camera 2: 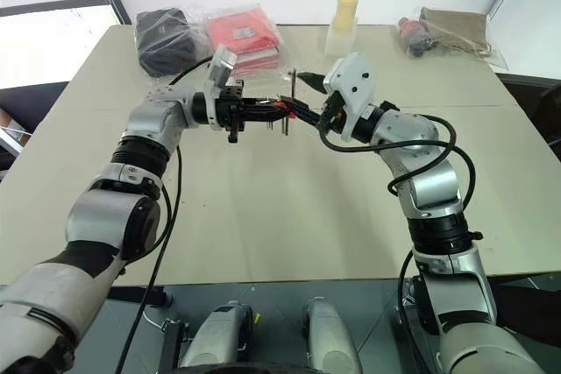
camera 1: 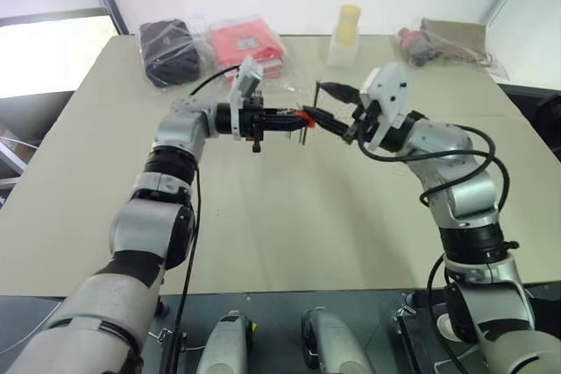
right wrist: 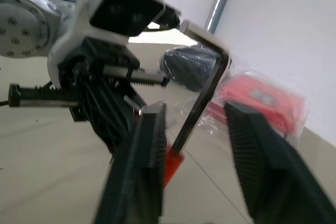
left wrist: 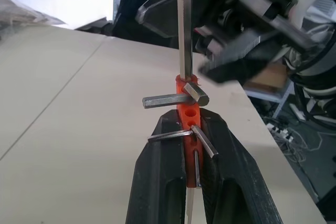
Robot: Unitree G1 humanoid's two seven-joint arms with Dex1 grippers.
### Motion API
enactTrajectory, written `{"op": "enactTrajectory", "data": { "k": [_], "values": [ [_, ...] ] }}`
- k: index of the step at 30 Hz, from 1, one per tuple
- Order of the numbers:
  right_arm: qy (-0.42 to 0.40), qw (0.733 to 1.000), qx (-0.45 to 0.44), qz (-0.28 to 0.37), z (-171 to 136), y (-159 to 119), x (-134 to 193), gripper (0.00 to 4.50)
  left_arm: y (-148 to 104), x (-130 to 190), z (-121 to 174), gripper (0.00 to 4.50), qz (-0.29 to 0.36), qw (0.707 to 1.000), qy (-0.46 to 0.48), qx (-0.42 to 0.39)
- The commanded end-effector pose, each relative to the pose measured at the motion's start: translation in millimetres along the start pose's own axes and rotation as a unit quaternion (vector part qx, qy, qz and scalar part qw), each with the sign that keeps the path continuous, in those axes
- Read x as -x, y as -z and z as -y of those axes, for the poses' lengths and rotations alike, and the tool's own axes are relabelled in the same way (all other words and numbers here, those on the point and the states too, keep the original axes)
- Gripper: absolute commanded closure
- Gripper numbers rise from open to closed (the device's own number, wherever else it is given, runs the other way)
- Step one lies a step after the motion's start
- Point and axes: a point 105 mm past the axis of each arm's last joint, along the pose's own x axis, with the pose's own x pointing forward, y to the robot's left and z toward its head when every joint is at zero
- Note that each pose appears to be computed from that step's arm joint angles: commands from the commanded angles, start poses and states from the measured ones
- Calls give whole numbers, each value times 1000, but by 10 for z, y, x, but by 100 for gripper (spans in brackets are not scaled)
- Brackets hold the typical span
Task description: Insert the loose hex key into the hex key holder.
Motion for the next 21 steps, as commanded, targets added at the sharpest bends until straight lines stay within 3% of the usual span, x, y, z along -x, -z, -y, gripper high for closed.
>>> {"op": "enactTrajectory", "data": {
  "k": [1,6,13,16,21],
  "values": [
    [28,999,13,28,150,-190,33,99,-218,-13,15,450,18,999,6,-36],
    [23,998,-15,51,251,-355,205,99,-215,17,3,450,17,999,1,-36],
    [-107,991,-79,8,-88,-451,552,99,-75,159,-23,450,4,1000,-20,-17],
    [-114,991,-66,-22,-158,-406,602,99,46,309,-48,450,11,998,-51,31],
    [-115,990,-68,-44,-272,-257,615,99,363,622,48,450,30,977,-100,188]
  ]
}}
